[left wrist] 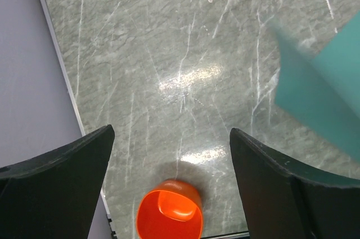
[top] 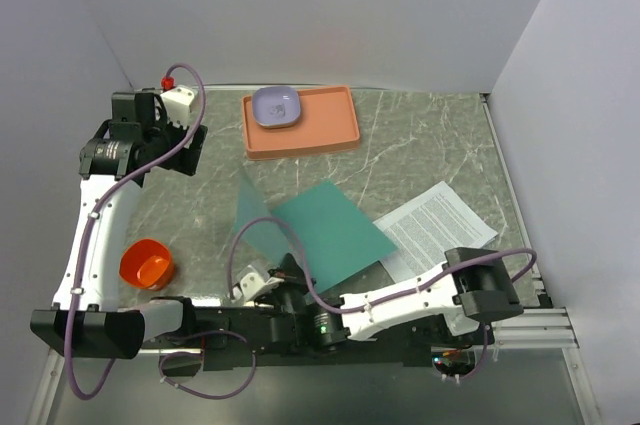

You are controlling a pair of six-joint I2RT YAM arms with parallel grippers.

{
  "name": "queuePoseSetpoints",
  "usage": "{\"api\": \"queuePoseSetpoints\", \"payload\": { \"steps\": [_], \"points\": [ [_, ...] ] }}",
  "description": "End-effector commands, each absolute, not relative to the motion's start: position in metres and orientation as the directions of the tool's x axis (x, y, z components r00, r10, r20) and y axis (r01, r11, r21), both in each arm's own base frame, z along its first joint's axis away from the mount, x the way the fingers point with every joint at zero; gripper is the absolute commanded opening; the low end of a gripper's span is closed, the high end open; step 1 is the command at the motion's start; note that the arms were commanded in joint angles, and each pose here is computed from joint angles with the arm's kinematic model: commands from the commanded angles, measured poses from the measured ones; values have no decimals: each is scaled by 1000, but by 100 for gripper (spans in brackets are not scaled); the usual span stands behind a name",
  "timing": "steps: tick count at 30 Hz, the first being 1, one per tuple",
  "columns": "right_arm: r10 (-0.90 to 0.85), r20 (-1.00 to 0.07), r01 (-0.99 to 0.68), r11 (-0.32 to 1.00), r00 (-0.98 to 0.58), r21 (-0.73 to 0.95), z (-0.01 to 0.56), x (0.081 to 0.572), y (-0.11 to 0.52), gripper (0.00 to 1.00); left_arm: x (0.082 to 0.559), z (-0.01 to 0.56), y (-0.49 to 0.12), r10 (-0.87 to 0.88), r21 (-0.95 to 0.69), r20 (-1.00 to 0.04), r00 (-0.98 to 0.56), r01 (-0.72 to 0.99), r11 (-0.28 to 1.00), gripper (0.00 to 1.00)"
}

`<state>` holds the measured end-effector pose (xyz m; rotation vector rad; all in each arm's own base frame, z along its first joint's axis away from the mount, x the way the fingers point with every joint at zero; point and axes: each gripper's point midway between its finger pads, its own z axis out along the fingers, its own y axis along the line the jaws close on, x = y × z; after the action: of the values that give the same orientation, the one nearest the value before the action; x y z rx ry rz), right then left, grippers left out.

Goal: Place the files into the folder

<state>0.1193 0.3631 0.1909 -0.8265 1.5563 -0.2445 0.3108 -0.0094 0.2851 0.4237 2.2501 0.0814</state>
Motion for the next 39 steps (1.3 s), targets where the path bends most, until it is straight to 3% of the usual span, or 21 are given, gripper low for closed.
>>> {"api": "queuePoseSetpoints", "payload": {
  "steps": [1, 2, 3, 4, 5, 6, 7, 22, 23, 24, 25, 27, 28, 30, 39],
  "points": [
    [-609, -771, -275, 721, 186, -636, 229, 137, 373, 0, 305, 302, -15, 298, 167, -767, -568, 272, 948, 91],
    [-604, -769, -252, 727, 208, -639, 240, 140, 371, 0, 304, 303, -15, 298, 169, -768, -567, 269, 948, 91],
    [-686, -682, -194, 655, 255, -731, 254, 144, 367, 0, 304, 304, -15, 300, 171, -770, -563, 271, 947, 91],
    [-696, -668, -157, 652, 264, -742, 261, 149, 362, 0, 302, 306, -14, 305, 179, -772, -558, 269, 946, 91],
    [-556, -788, -133, 788, 266, -601, 286, 153, 353, 0, 303, 307, -13, 305, 182, -773, -556, 266, 947, 91],
    [-683, -671, -59, 687, 288, -725, 287, 155, 349, 0, 302, 308, -13, 305, 182, -772, -557, 267, 947, 91],
    [-668, -688, -45, 707, 283, -706, 292, 156, 348, 0, 302, 308, -13, 305, 181, -771, -558, 267, 947, 91],
    [-687, -677, -84, 683, 264, -726, 242, 140, 386, 0, 295, 304, -13, 306, 183, -775, -553, 268, 946, 91],
    [-689, -679, -83, 684, 255, -725, 238, 141, 386, 4, 296, 304, -14, 305, 180, -775, -554, 268, 946, 91],
    [-680, -692, -85, 696, 242, -713, 234, 142, 386, 14, 296, 304, -14, 305, 180, -774, -555, 269, 946, 91],
    [-682, -694, -82, 697, 229, -712, 230, 145, 384, 37, 296, 305, -14, 302, 178, -776, -554, 267, 947, 91],
    [-669, -719, -79, 719, 191, -690, 225, 148, 380, 69, 297, 305, -15, 301, 175, -777, -553, 270, 947, 91],
    [-665, -725, -77, 725, 180, -685, 223, 149, 378, 90, 297, 304, -15, 300, 174, -776, -554, 269, 947, 91],
    [-658, -735, -76, 735, 160, -674, 223, 149, 377, 99, 298, 305, -14, 299, 175, -777, -554, 266, 948, 91],
    [-683, -725, -57, 723, 85, -688, 210, 150, 380, 100, 302, 310, -15, 278, 161, -784, -554, 251, 954, 92]
  ]
}}
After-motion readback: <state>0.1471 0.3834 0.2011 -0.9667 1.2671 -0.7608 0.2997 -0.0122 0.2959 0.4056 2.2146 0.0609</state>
